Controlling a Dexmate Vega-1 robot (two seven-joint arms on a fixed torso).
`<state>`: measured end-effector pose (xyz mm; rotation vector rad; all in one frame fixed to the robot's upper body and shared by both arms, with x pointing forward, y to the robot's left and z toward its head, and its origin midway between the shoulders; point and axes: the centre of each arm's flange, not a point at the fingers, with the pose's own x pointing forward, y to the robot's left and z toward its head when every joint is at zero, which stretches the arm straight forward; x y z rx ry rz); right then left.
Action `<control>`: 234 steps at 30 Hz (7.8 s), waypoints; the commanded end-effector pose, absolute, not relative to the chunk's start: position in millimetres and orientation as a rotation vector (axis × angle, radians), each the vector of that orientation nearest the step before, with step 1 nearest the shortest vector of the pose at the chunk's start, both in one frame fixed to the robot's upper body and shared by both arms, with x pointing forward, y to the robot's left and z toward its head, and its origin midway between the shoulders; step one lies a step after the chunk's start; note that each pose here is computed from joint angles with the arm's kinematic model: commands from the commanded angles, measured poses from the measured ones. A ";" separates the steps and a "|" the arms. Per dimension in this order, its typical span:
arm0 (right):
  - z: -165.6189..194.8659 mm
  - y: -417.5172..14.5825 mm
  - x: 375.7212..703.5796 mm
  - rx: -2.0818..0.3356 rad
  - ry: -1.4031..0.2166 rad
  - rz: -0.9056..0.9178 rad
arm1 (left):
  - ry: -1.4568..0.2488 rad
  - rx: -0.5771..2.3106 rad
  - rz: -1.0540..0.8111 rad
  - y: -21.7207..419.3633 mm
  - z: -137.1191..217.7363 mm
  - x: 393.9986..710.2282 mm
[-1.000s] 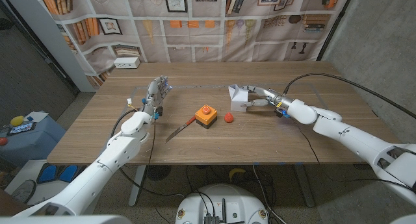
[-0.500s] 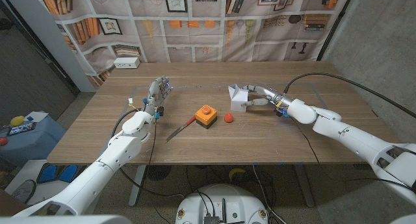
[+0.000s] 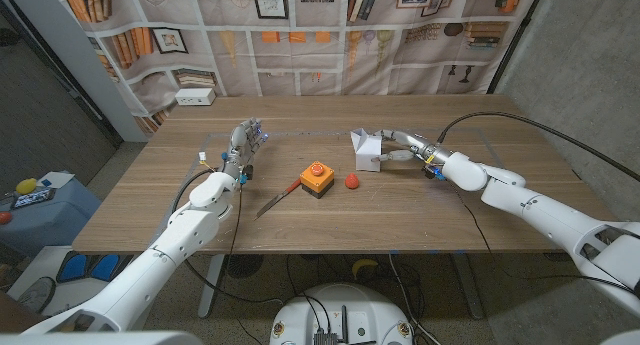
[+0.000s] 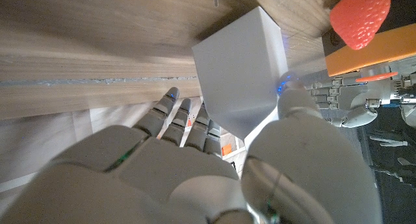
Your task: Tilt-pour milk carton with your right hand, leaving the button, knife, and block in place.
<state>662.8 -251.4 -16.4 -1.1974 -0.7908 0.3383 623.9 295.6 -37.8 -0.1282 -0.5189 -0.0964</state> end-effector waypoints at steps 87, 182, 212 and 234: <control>117.2 -268.8 595.1 -1.875 -0.418 0.235 | -0.511 -0.134 -0.105 295.3 -41.6 624.6; 140.0 -190.4 598.3 -2.771 0.155 0.111 | -0.508 -0.170 -0.103 285.2 -62.9 629.8; 141.5 -194.8 594.1 -2.695 0.089 0.121 | -0.504 -0.166 -0.115 282.7 -61.6 629.5; 151.8 -212.3 594.5 -2.419 -0.006 0.212 | -0.498 -0.174 -0.114 281.3 -65.7 630.9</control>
